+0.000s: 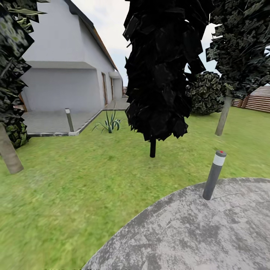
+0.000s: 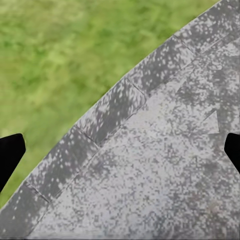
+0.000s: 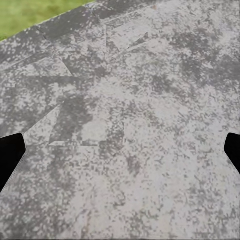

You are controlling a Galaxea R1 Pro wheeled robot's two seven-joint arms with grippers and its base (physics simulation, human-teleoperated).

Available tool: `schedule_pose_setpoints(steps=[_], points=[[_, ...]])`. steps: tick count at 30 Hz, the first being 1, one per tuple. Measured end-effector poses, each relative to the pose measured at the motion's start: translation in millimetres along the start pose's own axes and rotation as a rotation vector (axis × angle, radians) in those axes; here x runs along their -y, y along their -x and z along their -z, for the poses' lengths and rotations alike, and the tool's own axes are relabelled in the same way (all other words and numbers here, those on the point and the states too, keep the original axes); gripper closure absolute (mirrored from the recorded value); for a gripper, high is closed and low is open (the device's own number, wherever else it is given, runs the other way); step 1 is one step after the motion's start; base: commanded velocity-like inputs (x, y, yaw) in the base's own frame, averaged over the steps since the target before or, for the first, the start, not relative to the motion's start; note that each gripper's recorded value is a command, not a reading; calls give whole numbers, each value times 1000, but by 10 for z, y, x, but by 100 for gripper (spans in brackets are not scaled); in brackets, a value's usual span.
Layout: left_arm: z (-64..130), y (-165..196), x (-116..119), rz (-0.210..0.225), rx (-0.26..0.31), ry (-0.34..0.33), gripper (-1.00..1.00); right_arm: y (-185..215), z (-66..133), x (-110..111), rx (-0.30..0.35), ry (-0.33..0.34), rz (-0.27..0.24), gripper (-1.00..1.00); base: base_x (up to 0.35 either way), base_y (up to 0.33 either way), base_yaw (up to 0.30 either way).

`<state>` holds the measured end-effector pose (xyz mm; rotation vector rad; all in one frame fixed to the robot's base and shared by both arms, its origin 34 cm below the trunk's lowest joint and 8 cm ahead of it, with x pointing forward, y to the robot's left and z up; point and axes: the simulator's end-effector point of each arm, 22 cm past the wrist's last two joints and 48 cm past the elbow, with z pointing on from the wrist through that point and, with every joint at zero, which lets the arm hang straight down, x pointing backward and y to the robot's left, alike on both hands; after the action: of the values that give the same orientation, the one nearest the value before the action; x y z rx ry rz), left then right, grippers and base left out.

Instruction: In the garden, pick up the pesticide atomizer on the floor and spray pesticide onto both trees until each tree trunk is fully covered.

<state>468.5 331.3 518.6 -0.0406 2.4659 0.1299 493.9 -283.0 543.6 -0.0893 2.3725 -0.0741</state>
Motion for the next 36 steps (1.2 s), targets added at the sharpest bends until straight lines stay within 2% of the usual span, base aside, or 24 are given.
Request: schedule_pose_setpoints(steps=[13, 14, 15, 19, 36], points=[[-136, -156, -30, 1, -10, 9, -100, -179, -122, -19, -12, 1, 0, -100, 0, 0, 274], [-149, -172, -36, 6, -11, 11, -100, -194, -135, -21, -12, 1, 0, -100, 0, 0, 274], [-161, -186, -88, 41, -10, 27, -100, -205, -148, -23, -11, 1, 1, -100, 0, 0, 274], [-214, -253, -110, 66, -13, 35, -100, -260, -196, -33, -6, 2, 2, -100, 0, 0, 274], [-448, -531, -52, 67, -28, 33, -100, -570, -406, -65, -23, 4, 2, -100, 0, 0, 274]])
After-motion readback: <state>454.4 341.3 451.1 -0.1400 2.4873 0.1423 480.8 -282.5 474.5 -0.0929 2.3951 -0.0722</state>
